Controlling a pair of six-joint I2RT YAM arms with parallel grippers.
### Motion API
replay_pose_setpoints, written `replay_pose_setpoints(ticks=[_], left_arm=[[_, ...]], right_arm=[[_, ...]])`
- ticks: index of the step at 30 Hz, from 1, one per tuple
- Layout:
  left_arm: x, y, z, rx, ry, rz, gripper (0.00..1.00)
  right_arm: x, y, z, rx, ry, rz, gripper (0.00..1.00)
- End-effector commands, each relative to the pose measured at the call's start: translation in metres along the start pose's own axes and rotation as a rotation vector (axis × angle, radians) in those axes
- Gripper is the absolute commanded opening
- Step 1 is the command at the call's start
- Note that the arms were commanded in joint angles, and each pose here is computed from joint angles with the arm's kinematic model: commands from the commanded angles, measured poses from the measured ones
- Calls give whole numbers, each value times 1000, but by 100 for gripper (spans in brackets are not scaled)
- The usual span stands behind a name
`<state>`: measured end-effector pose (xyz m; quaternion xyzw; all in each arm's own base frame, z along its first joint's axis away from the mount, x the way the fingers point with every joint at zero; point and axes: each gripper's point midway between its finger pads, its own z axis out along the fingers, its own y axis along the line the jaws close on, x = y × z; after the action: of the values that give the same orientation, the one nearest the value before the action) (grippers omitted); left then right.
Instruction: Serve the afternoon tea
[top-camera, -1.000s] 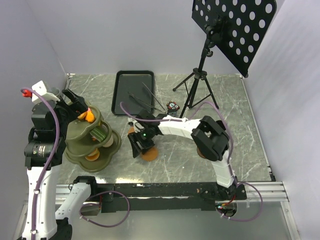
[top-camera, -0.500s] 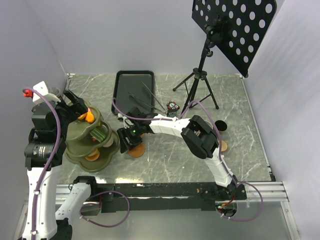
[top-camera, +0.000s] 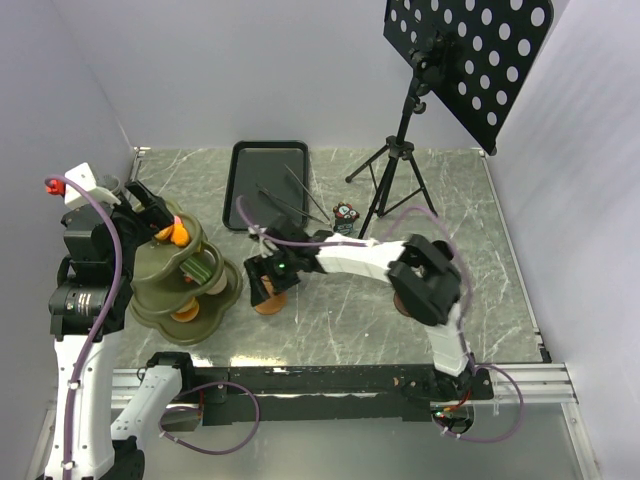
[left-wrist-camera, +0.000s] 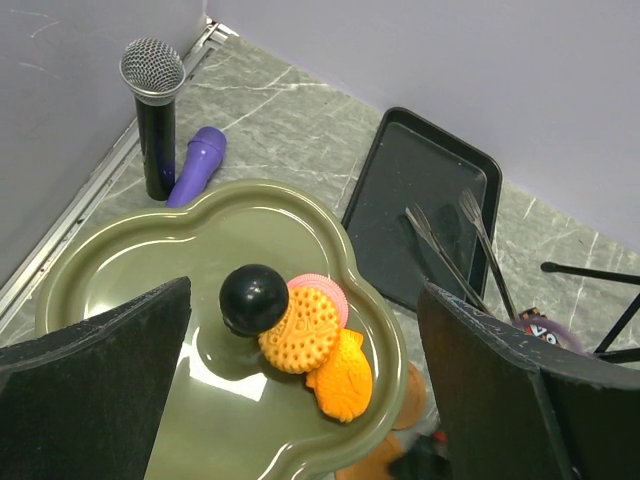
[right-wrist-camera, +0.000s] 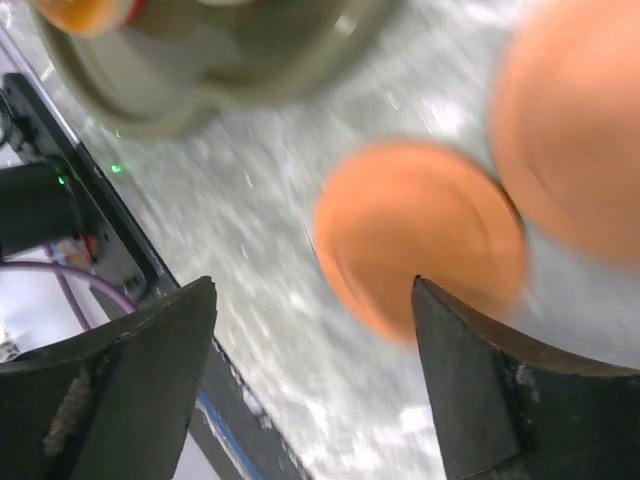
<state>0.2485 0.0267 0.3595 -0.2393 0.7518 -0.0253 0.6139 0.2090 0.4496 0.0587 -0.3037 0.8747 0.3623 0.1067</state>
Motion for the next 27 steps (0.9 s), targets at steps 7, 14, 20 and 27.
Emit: replay_pose_setpoints(ticks=[7,14,20,27], left_arm=[[-10,1,-4,-3,-45,-25,100],[-11,-2,-3,5,-46,-44,100],[-15,-3,-4,3,-54,-51,100],[-13,-2,-3,-3,-44,-49,100]], right_arm=[[34,-110,-135,487,-130,167,89],[102,-189,-189,752,-51,327,86],[137,-218,-213,881,-5,443,79],[141,-214,-220,872,-52,479,79]])
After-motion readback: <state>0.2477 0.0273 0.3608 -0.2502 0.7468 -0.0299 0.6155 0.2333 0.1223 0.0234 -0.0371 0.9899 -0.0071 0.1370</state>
